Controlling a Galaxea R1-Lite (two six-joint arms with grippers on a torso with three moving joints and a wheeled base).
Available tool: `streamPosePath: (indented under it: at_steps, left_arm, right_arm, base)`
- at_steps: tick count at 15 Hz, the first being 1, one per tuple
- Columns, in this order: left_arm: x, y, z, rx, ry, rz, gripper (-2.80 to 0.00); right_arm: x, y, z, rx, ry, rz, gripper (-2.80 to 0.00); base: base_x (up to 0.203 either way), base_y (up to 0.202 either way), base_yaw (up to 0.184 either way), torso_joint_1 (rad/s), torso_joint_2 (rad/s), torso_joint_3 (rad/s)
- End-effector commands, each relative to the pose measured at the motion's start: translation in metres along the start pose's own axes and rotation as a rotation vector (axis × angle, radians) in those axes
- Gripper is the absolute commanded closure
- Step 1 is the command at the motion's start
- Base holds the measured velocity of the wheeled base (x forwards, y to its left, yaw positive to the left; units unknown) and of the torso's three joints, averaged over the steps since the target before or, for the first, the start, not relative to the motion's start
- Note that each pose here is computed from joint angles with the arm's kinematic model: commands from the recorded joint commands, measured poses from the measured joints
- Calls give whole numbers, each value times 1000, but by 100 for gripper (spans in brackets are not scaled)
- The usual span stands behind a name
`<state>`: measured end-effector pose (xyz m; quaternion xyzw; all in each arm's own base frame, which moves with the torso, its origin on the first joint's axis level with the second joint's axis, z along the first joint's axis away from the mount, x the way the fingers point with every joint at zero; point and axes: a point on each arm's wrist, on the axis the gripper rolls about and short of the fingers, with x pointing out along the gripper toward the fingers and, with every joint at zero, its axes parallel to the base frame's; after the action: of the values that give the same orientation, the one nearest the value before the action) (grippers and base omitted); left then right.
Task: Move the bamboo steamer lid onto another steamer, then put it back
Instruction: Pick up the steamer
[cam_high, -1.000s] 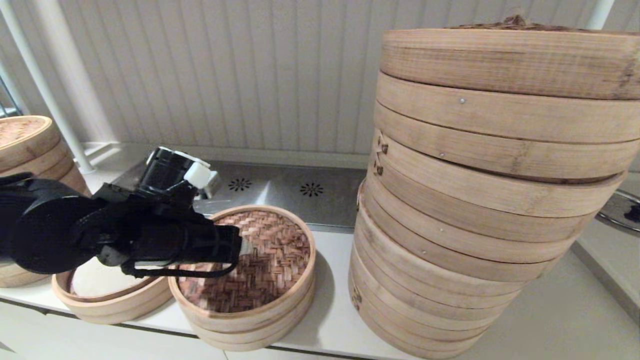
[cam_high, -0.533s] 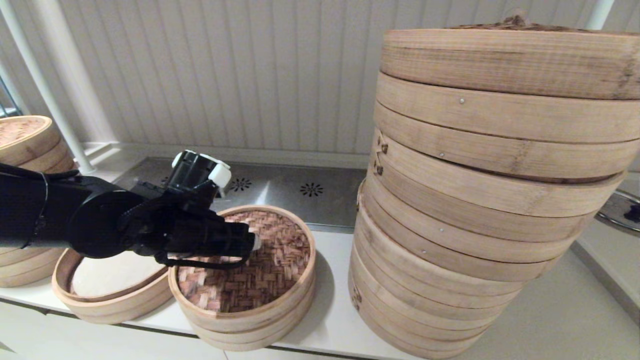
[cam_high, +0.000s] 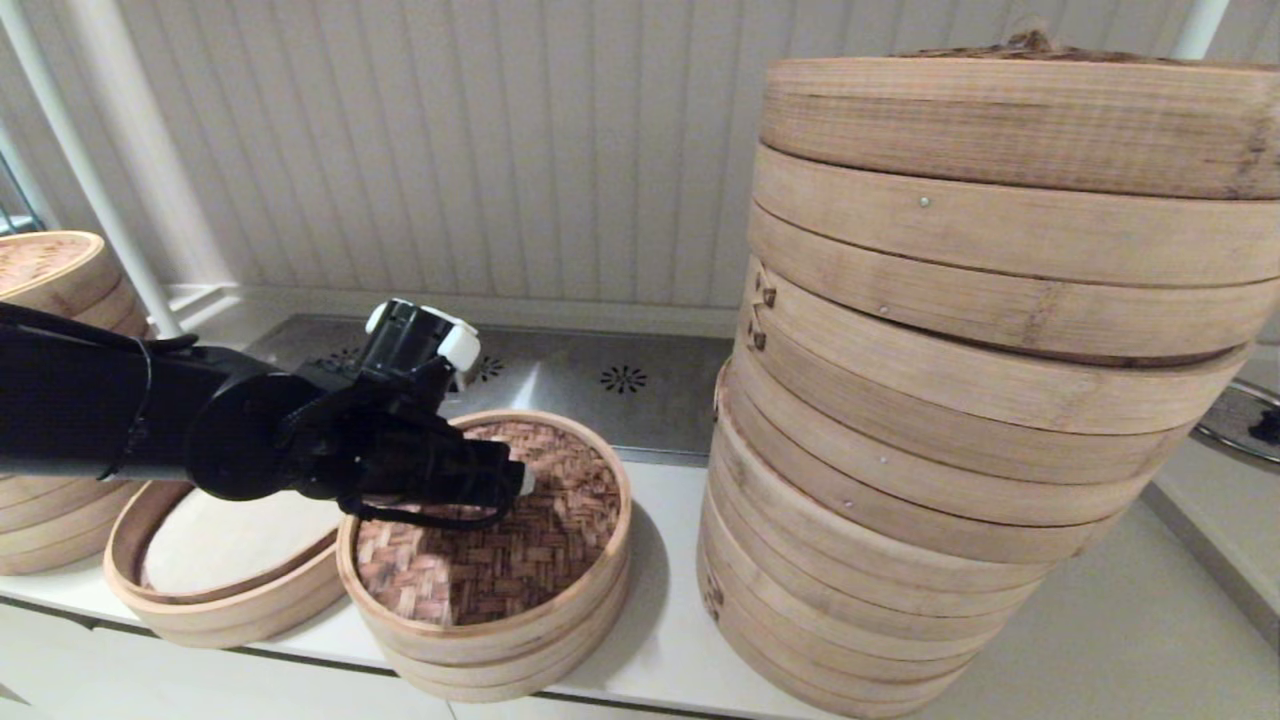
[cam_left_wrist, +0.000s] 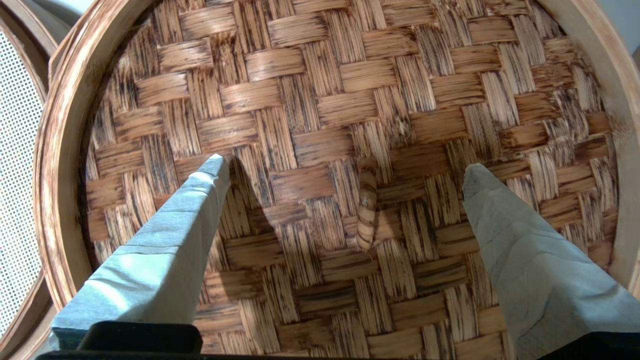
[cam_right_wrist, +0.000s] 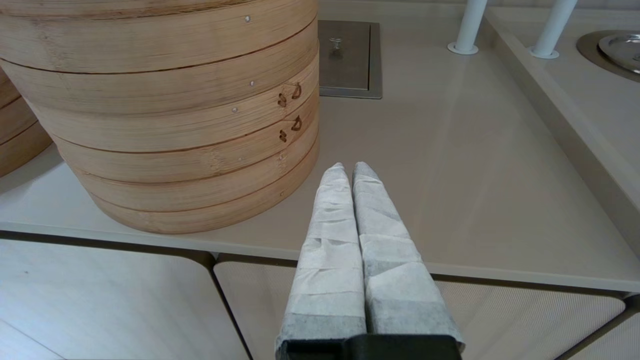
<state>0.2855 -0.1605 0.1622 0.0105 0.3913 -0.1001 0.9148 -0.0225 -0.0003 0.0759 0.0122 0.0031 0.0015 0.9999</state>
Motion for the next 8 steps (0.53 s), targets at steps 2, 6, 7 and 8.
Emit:
streamPosePath:
  at_steps: [2, 6, 7, 8]
  left_arm:
    - [2, -3, -1, 21, 4, 10, -280]
    - [-2, -17, -3, 80, -19, 43, -280]
    - [-3, -17, -3, 82, -23, 52, -280]
    - [-3, -17, -3, 84, -23, 55, -280]
  right_arm:
    - [0, 0, 0, 0, 2, 0, 0]
    - [0, 0, 0, 0, 2, 0, 0]
    - [0, 0, 0, 0, 2, 0, 0]
    - [0, 0, 0, 0, 2, 0, 0]
  base:
    - [0, 0, 0, 0, 0, 0]
    - [0, 0, 0, 0, 0, 0]
    - [0, 0, 0, 0, 0, 0]
    - [0, 0, 0, 0, 0, 0]
